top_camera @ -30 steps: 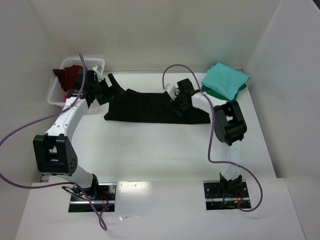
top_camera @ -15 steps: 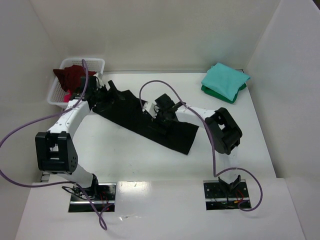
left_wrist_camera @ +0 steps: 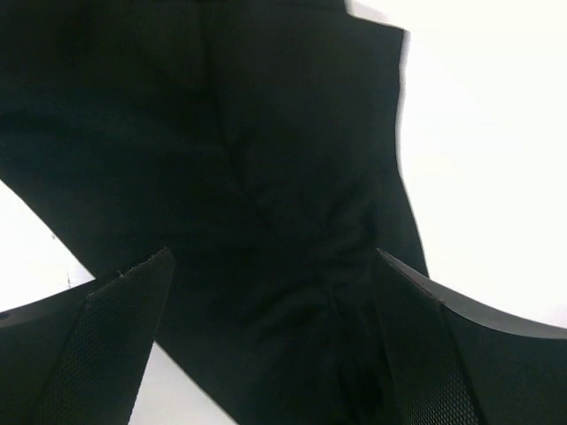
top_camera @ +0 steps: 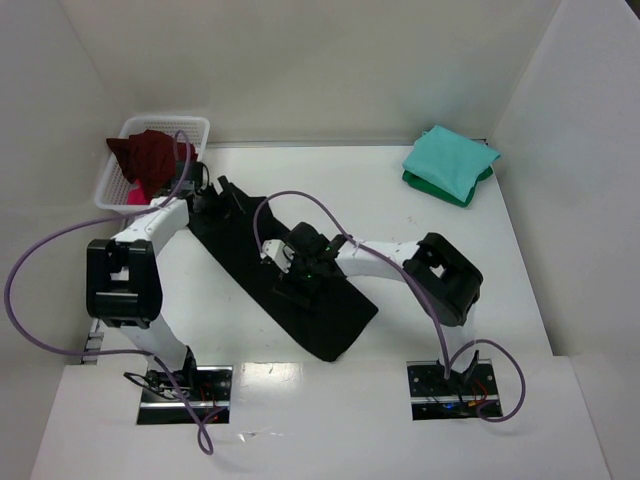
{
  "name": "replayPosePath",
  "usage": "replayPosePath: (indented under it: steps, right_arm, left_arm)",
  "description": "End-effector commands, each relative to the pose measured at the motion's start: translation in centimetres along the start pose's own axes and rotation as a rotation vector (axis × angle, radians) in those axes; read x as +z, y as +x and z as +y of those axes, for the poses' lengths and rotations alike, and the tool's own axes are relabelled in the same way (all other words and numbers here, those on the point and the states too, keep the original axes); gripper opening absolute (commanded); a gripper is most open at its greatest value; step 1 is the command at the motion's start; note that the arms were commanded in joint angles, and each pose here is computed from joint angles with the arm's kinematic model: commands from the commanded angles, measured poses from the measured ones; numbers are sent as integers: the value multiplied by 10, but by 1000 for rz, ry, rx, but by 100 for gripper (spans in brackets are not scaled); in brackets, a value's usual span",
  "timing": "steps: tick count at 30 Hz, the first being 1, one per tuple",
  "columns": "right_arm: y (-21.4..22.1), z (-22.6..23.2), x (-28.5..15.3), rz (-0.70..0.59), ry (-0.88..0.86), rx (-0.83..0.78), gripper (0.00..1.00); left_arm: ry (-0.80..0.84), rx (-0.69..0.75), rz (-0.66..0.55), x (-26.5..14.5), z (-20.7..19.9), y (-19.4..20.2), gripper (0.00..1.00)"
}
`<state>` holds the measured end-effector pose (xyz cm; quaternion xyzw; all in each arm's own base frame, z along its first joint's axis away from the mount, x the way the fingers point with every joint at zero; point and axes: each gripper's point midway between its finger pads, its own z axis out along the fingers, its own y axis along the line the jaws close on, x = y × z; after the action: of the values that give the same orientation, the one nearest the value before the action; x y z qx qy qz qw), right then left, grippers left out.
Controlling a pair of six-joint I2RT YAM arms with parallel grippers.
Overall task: Fold and stack the t-shirts
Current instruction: Rotate the tshirt 90 degrees
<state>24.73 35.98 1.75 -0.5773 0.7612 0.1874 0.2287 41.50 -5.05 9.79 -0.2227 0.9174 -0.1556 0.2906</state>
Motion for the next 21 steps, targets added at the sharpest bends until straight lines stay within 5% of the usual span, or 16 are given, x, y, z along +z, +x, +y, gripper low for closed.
replayPosePath:
  steps: [1, 12, 21]
  right_arm:
    - [8, 37, -15, -16, -101, 109, 100]
    - [8, 52, -30, -39, -131, 146, 100]
    - [6, 47, -24, -46, -120, 114, 100]
  left_arm:
    - [-48, -15, -11, 18, 8, -1, 99]
    - [-177, -23, 51, 56, 33, 19, 99]
    - [-172, 39, 105, 93, -2, 33, 99]
